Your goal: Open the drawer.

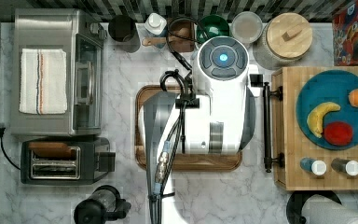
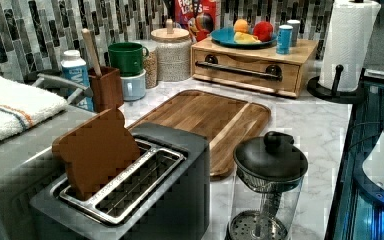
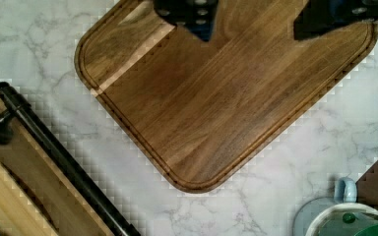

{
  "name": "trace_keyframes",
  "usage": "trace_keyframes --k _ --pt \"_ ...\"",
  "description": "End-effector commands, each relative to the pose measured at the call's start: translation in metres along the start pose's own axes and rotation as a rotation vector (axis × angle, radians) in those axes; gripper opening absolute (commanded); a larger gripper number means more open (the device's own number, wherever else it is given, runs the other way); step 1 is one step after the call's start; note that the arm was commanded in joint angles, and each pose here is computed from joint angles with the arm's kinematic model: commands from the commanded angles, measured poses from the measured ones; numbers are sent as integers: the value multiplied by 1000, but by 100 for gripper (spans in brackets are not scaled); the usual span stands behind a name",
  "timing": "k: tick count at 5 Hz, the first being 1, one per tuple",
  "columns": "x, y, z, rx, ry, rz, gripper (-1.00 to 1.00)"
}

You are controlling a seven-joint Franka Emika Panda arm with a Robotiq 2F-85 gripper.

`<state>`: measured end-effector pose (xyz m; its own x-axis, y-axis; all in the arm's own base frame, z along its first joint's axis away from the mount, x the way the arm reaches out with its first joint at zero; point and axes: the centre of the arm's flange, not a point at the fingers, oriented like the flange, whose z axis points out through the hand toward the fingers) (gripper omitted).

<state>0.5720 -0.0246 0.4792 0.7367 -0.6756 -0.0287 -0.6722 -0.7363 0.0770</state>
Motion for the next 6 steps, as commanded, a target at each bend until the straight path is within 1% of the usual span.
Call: trace_keyframes --k 1,2,4,5,6 --pt "3 3 1 -1 -1 4 100" --pt "4 11 8 -4 -1 -49 100" --pt "12 51 35 -30 10 -328 100" --pt "23 69 45 -54 5 -471 100" --pt "32 92 57 -60 35 -575 100"
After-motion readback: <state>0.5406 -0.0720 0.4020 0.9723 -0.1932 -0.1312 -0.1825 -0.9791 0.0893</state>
